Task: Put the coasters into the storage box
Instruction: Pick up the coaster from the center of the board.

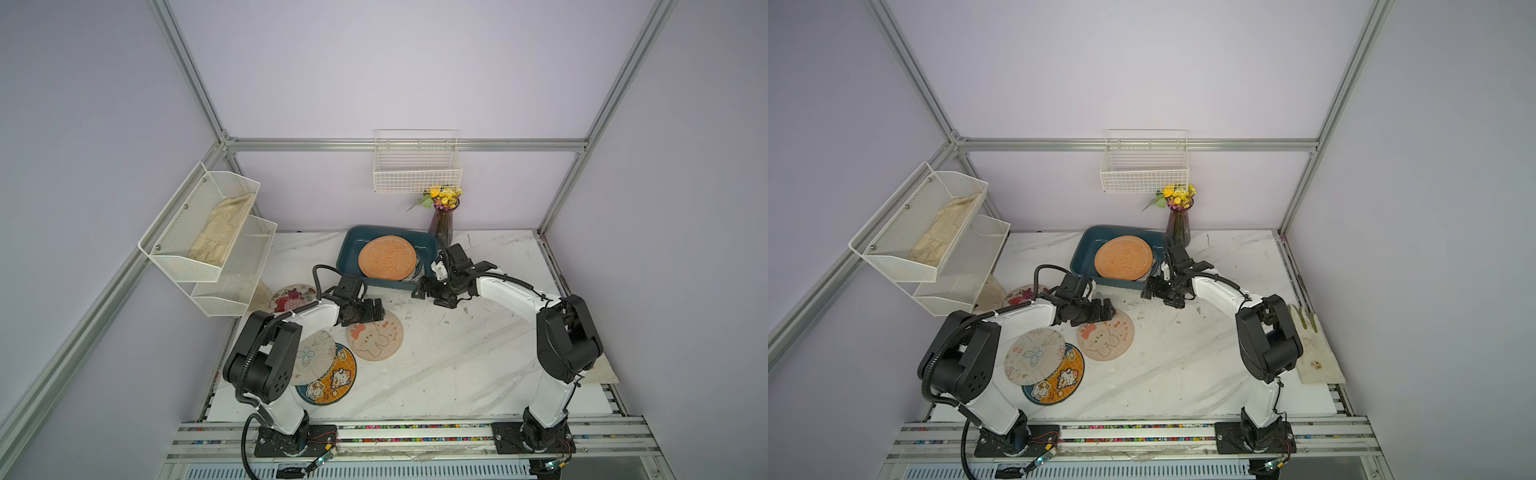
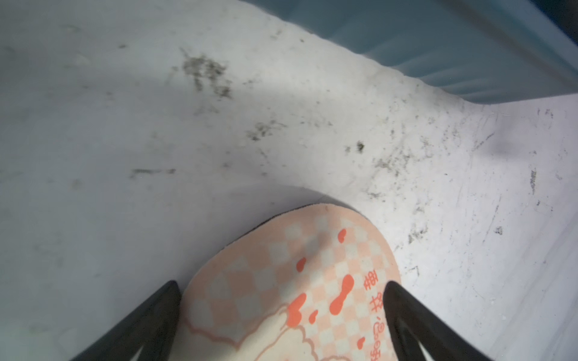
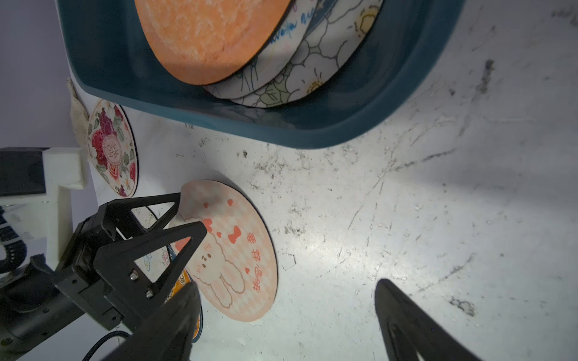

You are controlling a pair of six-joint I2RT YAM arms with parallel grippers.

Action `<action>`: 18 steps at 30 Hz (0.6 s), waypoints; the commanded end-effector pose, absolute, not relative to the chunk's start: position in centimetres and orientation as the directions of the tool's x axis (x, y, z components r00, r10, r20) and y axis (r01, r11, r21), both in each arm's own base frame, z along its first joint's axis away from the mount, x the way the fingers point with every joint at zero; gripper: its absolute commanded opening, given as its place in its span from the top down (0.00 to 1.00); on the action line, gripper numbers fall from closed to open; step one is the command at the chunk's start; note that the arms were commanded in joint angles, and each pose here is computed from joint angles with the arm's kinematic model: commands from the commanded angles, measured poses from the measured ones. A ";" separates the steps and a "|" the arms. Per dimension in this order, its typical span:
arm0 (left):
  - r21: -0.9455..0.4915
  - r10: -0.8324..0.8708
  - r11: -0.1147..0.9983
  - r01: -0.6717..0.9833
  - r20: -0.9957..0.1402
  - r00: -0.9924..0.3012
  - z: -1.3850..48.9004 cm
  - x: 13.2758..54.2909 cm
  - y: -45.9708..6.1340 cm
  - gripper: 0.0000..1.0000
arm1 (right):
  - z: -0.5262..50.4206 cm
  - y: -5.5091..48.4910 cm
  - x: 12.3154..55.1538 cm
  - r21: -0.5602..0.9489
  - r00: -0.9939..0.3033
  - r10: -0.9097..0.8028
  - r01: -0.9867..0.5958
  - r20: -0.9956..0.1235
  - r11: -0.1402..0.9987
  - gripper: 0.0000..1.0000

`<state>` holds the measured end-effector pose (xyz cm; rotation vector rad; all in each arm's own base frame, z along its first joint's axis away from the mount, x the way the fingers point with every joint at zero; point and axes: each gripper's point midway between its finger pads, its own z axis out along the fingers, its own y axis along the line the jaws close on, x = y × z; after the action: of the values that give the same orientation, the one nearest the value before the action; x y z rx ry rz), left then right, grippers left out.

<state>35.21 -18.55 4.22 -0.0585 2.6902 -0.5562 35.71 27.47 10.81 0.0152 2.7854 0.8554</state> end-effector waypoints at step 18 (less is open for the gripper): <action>-0.316 -0.117 0.949 -0.008 -0.329 -0.937 5.5 31.4 -17.4 0.00 | 5.6 31.3 30.4 0.512 -0.989 -0.027 -0.100 -0.148 0.853 0.15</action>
<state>32.77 -18.69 5.36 -0.0462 2.7468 -0.4729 30.57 30.77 6.93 -0.0969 2.8788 0.8411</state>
